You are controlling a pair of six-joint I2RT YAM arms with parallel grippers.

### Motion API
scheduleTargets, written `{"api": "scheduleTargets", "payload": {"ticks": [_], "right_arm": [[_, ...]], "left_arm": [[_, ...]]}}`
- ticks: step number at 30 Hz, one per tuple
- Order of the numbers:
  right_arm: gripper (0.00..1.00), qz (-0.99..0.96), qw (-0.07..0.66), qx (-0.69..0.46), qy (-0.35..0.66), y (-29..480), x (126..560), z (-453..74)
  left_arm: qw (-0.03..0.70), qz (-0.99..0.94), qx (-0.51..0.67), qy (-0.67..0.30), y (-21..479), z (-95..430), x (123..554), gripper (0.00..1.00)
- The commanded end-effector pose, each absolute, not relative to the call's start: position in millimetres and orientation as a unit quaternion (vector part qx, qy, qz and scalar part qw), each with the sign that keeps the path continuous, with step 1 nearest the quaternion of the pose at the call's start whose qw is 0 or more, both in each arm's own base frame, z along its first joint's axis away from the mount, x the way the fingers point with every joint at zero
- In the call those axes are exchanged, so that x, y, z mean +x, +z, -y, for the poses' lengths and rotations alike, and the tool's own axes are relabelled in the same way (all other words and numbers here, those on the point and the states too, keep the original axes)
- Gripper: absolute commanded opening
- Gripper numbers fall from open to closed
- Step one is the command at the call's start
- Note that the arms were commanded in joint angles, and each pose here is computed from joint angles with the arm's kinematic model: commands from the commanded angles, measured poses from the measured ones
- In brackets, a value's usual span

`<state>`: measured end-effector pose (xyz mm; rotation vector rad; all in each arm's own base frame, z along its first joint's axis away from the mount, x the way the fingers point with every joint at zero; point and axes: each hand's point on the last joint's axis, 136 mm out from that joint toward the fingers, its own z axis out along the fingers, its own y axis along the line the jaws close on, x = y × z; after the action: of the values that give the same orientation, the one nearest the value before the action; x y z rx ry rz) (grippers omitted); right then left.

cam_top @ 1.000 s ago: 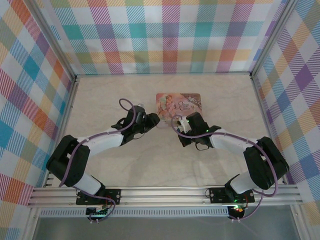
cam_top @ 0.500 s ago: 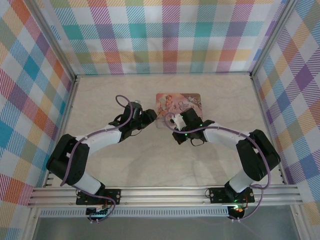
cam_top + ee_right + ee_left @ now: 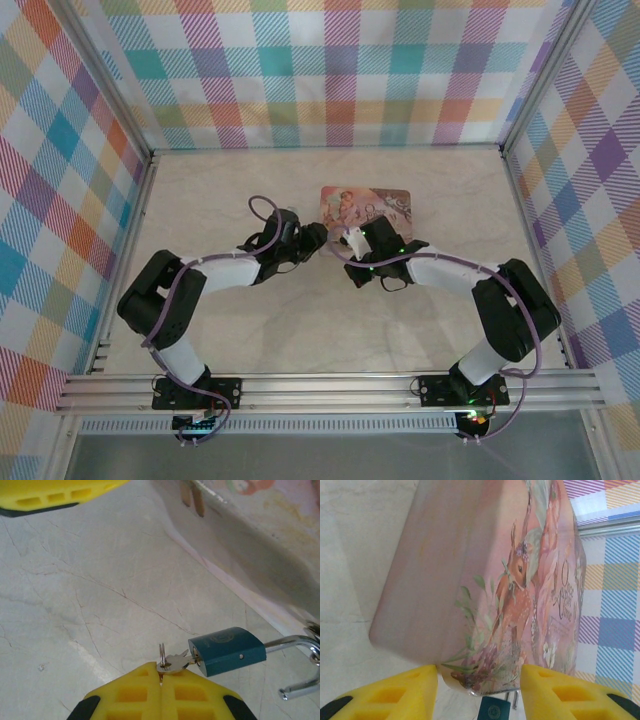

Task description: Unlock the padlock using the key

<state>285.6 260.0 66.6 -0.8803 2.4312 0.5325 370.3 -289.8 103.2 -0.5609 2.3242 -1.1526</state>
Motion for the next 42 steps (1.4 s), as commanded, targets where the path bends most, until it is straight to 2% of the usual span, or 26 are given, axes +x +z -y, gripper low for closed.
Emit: {"api": "scheduleTargets", "payload": {"ticks": [1, 15, 23, 42], "right_arm": [[0.0, -0.881, 0.261, -0.338, 0.202, 77, 279, -260], [0.0, -0.904, 0.252, -0.308, 0.156, 74, 275, -236], [0.0, -0.937, 0.143, -0.291, 0.133, 71, 270, -224], [0.0, -0.92, 0.159, -0.352, 0.073, 58, 277, -199]], "left_arm": [[0.278, -0.83, -0.199, -0.44, 125, 300, 388, 0.47], [0.318, -0.828, -0.205, -0.413, 137, 281, 414, 0.47], [0.318, -0.83, -0.212, -0.406, 135, 266, 404, 0.48], [0.302, -0.835, -0.212, -0.409, 124, 258, 397, 0.48]]}}
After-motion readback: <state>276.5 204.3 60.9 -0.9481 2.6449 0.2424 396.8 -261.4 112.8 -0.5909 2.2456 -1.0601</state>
